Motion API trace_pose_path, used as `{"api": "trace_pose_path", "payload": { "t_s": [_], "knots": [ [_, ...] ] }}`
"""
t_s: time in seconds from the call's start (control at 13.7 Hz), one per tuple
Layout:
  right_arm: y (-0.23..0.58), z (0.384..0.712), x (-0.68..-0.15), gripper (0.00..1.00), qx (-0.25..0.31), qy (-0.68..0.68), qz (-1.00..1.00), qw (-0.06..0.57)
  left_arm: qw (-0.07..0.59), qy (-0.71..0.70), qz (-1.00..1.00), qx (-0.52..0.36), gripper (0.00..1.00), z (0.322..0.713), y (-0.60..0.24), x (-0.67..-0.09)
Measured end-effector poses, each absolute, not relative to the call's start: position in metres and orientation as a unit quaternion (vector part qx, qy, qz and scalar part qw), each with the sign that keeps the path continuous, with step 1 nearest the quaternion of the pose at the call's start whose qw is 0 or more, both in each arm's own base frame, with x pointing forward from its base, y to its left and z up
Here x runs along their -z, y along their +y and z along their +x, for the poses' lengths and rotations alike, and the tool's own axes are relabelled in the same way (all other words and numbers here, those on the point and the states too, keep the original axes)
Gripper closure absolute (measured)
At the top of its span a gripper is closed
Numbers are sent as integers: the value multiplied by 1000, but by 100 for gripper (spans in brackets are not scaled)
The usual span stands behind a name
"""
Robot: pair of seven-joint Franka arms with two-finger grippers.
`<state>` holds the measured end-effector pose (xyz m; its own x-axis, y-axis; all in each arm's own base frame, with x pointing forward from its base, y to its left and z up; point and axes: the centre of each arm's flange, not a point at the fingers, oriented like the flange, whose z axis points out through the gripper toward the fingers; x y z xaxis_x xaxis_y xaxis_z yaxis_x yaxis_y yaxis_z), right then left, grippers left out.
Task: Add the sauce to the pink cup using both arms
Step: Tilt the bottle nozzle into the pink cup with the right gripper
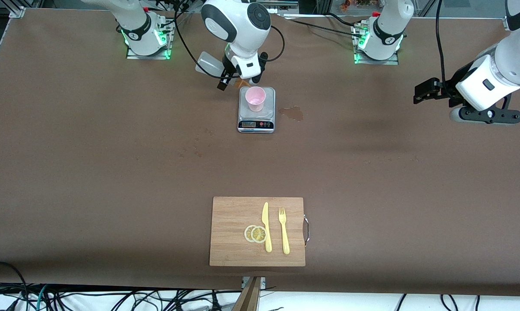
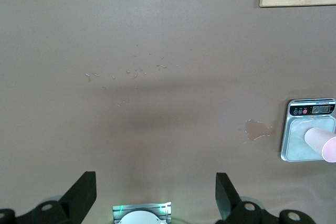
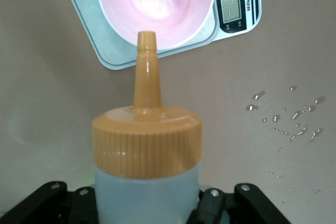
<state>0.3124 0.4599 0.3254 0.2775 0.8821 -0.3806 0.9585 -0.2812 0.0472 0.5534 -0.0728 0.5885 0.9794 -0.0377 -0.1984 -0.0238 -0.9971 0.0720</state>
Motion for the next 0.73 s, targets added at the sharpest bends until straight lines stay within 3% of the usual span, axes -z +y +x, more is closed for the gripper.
{"api": "trace_pose_path", "payload": {
  "t_s": [0.44, 0.73],
  "knots": [
    [464, 332, -366, 82, 115, 577, 799, 127, 35, -15, 994, 100, 0, 553, -73, -589],
    [420, 374, -419, 82, 105, 591, 796, 79, 35, -16, 994, 100, 0, 553, -73, -589]
  ]
}}
